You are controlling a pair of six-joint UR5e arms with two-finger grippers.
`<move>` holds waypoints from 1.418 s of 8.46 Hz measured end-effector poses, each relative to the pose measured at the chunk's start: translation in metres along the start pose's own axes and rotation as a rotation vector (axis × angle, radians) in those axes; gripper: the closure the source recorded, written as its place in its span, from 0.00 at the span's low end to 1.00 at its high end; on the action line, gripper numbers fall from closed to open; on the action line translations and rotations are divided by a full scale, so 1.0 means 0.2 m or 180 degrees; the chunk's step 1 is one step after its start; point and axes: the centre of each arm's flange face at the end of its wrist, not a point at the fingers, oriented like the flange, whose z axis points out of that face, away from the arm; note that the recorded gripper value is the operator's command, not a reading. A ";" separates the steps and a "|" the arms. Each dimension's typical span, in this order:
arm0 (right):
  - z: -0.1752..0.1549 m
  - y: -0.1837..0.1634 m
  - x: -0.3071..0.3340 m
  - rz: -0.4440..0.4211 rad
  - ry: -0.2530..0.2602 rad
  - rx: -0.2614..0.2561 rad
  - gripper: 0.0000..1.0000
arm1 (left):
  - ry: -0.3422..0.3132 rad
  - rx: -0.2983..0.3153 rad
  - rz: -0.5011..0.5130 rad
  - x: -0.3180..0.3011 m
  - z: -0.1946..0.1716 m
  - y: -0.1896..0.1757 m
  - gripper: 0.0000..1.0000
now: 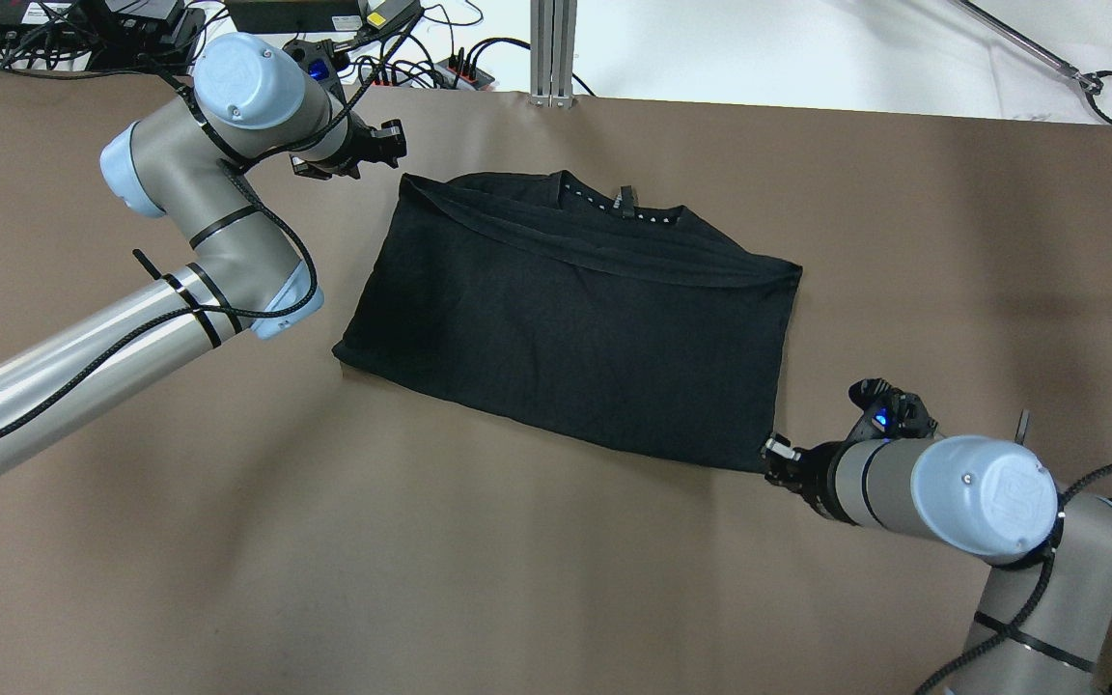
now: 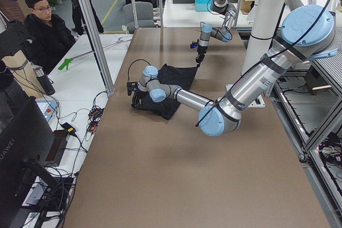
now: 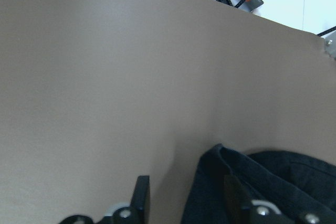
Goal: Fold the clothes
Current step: 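Grasp the folded shirt's near corner with the right gripper and rotate it, then move the left gripper down to the shirt's corner farthest from the right gripper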
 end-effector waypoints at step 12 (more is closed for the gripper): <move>-0.05 0.73 0.16 -0.0415 0.0453 -0.1425 0.05 | 0.0553 -0.0537 -0.0026 0.22 -0.21 0.86 0.23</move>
